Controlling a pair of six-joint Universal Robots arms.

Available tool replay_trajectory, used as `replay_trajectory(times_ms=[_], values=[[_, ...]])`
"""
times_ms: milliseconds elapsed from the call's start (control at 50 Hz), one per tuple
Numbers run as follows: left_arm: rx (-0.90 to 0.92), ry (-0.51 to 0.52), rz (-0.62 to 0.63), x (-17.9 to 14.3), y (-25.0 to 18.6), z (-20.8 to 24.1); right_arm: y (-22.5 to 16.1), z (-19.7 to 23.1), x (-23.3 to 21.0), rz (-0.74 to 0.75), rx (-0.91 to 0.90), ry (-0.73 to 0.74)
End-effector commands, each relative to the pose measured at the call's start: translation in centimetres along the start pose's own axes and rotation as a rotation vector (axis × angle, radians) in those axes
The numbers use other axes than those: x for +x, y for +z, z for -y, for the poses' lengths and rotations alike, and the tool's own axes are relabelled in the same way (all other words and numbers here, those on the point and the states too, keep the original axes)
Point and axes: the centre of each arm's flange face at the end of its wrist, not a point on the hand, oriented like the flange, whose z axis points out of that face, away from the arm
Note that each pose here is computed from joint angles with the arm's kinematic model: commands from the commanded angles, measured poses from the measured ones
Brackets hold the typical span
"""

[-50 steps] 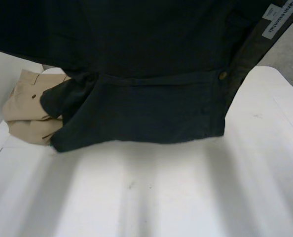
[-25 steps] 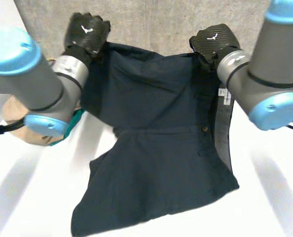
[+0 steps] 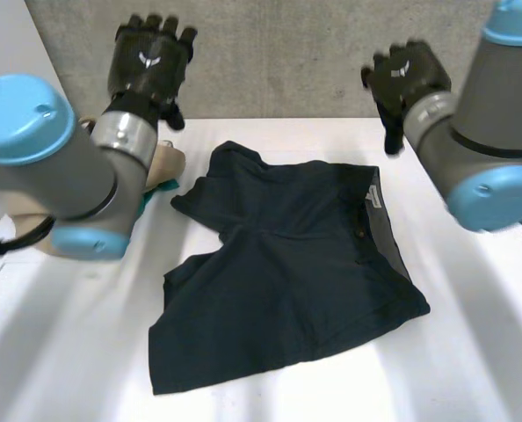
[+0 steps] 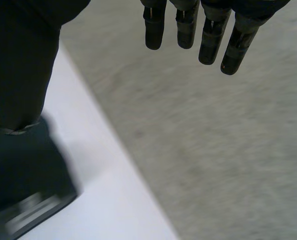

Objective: Fold the laundry.

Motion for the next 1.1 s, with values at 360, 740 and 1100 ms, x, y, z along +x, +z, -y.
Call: replay_trajectory(times_ms=[360, 740, 1100], values=[[-0.794, -0.227, -0.351, 4.0, -21.7, -5.0, -10.5, -14.0, -4.7, 0.590, -0.256, 0.143], [-0.791, -0.217, -0.372, 5.0, -23.1, -5.9, -9.8, -16.8, -6.3, 0.513, -0.194, 0.080], [-0.777, -0.201, -0.363, 5.6, -23.1, -6.5, -9.6, -17.1, -6.2, 0.494, -0.211, 0.087]])
